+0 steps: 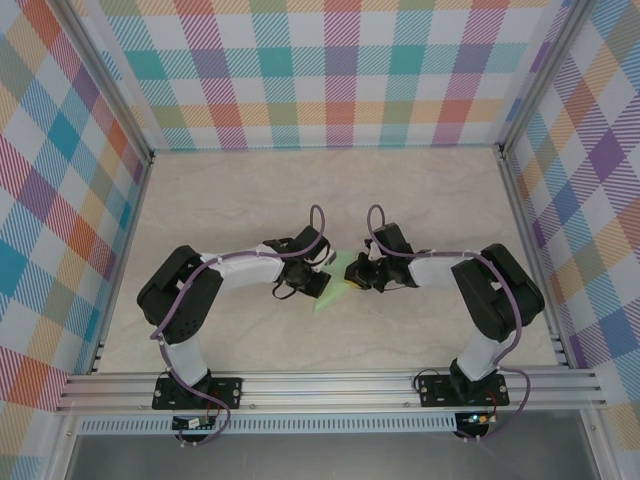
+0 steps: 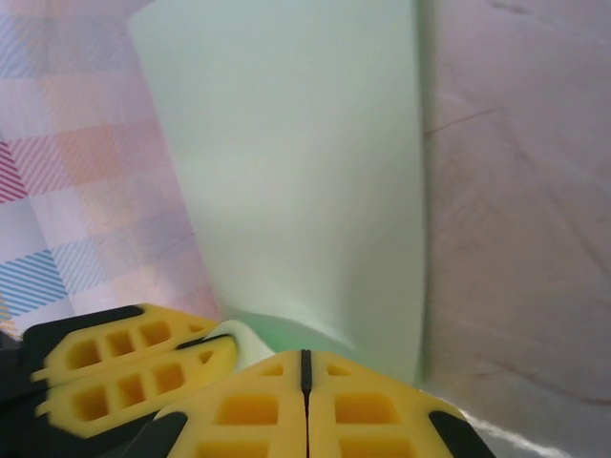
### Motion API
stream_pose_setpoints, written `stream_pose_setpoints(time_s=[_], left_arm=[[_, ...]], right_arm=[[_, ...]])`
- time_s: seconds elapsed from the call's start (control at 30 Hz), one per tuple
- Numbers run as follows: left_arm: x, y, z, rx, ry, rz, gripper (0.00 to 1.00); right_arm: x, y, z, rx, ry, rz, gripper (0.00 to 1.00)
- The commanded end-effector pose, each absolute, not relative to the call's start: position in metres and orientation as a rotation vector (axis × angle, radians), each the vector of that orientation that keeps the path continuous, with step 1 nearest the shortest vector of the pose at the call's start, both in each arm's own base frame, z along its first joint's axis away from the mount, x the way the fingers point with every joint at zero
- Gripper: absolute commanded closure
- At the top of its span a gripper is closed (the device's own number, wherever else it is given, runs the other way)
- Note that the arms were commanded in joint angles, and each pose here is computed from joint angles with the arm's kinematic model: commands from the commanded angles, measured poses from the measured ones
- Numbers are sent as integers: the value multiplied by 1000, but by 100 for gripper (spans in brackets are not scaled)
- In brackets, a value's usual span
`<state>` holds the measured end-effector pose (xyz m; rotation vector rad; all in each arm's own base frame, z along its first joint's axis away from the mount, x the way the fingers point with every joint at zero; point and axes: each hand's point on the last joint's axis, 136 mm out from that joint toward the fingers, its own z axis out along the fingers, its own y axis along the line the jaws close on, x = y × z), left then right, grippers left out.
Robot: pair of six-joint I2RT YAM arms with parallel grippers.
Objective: Fold a paper plane with a square sheet of paper (pick it up from the middle)
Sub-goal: Third fold the triangle at the center of the table.
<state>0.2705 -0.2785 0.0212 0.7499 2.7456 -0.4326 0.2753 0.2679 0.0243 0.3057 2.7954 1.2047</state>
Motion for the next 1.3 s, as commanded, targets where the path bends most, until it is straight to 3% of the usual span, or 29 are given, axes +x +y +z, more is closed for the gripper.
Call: stream_pose_setpoints(time_s=[0.0, 0.57, 0.83, 1.27], left_arm=[[275, -274, 22, 758, 2749, -406, 97], [274, -272, 22, 751, 2752, -400, 97], [275, -272, 24, 748, 2749, -400, 97], [283, -277, 39, 719, 2715, -411, 92]], right_arm=[[266, 261, 0, 310, 2847, 1183, 96], [270, 281, 64, 145, 2722, 1339, 94], [263, 304, 45, 110, 2789, 1364, 96], [257, 283, 2, 196, 2896, 1167, 97]])
